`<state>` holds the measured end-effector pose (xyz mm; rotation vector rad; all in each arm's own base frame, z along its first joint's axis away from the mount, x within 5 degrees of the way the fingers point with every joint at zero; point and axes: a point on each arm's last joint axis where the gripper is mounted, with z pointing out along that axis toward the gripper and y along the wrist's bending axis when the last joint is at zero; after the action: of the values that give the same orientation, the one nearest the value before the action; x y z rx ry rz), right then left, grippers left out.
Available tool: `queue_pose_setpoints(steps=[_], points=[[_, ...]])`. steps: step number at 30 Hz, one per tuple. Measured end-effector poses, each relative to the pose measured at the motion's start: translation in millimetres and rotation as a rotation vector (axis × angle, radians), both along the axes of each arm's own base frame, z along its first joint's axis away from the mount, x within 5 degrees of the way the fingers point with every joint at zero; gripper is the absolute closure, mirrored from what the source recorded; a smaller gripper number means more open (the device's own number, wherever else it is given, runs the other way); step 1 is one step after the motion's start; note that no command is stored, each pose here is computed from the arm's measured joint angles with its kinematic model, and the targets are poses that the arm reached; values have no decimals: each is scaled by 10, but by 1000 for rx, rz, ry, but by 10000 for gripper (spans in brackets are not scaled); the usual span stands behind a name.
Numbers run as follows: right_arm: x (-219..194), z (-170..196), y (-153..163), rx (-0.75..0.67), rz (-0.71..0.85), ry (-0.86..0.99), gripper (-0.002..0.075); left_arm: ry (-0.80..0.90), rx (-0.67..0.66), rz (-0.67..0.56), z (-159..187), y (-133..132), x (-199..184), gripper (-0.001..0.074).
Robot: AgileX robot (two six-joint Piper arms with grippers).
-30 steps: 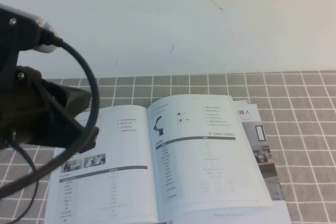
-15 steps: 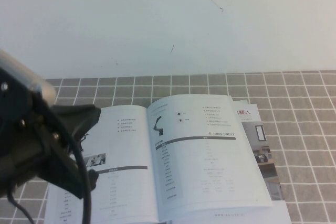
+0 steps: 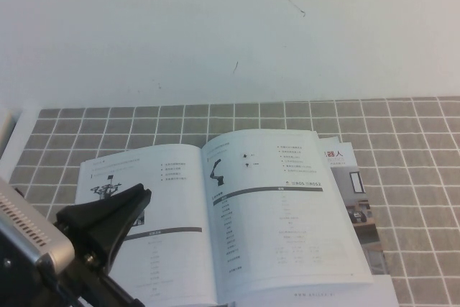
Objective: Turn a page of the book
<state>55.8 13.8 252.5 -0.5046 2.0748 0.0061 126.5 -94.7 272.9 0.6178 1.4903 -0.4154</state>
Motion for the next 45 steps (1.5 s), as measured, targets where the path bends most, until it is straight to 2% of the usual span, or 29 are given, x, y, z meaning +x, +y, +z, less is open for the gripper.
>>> queue_pose_setpoints(steps=[11,23,29,31,33,38,45], points=[[-6,-57,-1,3,0,-13,727,-36,0,-14,1,-6,-14,738],[-6,-57,-1,3,0,-13,727,13,40,-8,-73,3,-16,738],[-6,-57,0,5,0,-13,727,19,177,-5,-153,33,-37,738],[-6,-57,0,5,0,-13,727,22,186,10,-168,92,-82,738],[-6,-57,0,6,0,-12,727,21,159,45,-188,189,-148,738],[-6,-57,0,6,0,-12,727,5,-69,206,-242,520,-389,738],[-8,-56,-1,6,0,-14,727,-20,-255,378,-591,771,-649,738]])
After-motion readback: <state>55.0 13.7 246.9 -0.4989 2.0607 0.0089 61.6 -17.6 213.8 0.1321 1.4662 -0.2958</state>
